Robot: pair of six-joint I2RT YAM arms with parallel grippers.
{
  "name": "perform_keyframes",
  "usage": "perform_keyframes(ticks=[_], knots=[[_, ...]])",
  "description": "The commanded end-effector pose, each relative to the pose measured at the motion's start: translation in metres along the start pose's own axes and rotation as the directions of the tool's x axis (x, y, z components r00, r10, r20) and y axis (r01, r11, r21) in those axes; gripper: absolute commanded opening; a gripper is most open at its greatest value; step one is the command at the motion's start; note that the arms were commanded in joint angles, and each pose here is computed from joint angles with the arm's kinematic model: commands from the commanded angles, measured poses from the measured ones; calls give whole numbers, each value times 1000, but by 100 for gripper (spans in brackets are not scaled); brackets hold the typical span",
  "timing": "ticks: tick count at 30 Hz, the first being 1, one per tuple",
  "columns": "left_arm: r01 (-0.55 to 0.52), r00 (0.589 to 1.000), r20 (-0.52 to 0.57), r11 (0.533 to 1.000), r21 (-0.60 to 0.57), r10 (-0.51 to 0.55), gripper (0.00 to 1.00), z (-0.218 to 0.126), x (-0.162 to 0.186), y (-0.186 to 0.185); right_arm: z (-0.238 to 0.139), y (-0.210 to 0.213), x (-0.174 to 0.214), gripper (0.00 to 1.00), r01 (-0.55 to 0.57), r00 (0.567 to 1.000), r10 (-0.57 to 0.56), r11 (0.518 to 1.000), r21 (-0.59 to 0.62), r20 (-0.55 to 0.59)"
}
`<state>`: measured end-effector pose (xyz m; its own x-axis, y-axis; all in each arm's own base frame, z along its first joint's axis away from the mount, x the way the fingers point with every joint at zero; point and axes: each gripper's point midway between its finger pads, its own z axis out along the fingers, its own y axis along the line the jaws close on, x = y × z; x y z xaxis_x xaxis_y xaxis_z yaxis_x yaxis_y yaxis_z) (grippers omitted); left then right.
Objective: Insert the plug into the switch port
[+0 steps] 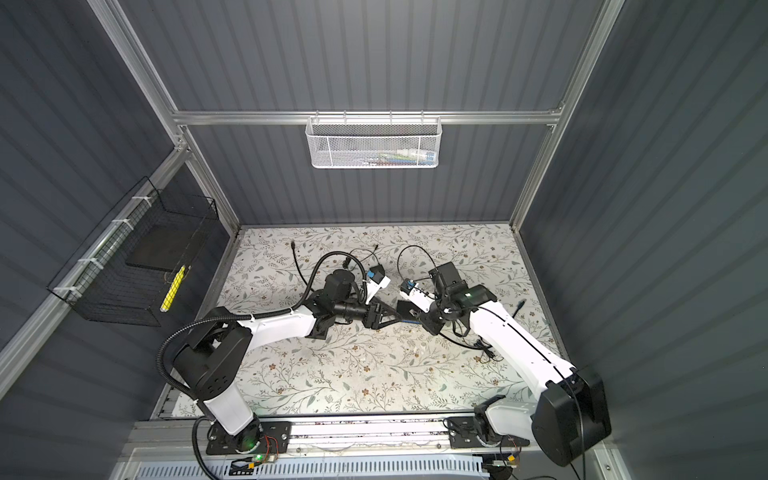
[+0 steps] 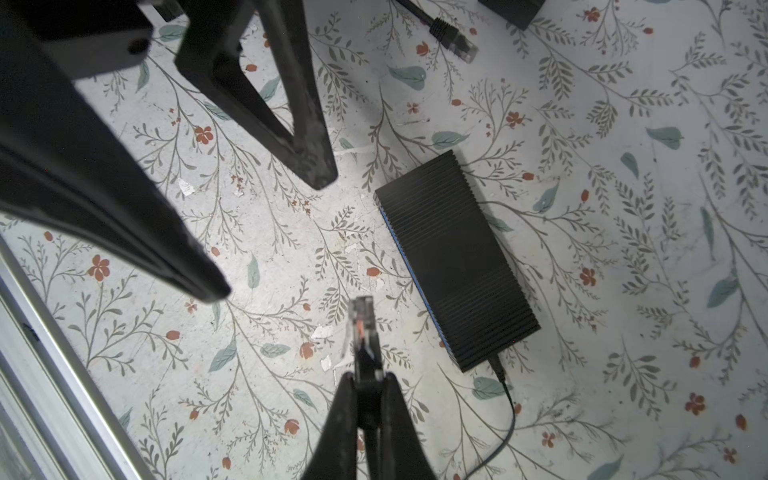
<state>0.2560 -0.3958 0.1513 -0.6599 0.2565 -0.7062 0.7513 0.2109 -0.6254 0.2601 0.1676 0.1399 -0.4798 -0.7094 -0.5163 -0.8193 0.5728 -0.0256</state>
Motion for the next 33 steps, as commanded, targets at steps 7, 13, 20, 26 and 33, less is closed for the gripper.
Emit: perform_keyframes(ticks=[7, 13, 20, 26, 33], knots=[[-47, 998, 38, 996, 81, 44, 54, 10, -19, -15, 8, 18, -5, 2, -9, 1000, 12, 996, -86, 29], [-41, 999, 30, 995, 91, 39, 50, 16, -16, -10, 6, 26, -12, 2, 2, 998, 5, 992, -125, 55], [-33, 999, 36, 993, 113, 29, 43, 21, -19, -9, 6, 29, -12, 2, 6, 998, 2, 990, -139, 61], [-27, 999, 42, 991, 130, 22, 34, 21, -20, -12, 9, 29, -13, 3, 5, 998, 3, 990, -143, 55], [-20, 999, 35, 990, 142, 15, 24, 20, -16, -14, 10, 27, -14, 4, 5, 999, 2, 991, -137, 50]])
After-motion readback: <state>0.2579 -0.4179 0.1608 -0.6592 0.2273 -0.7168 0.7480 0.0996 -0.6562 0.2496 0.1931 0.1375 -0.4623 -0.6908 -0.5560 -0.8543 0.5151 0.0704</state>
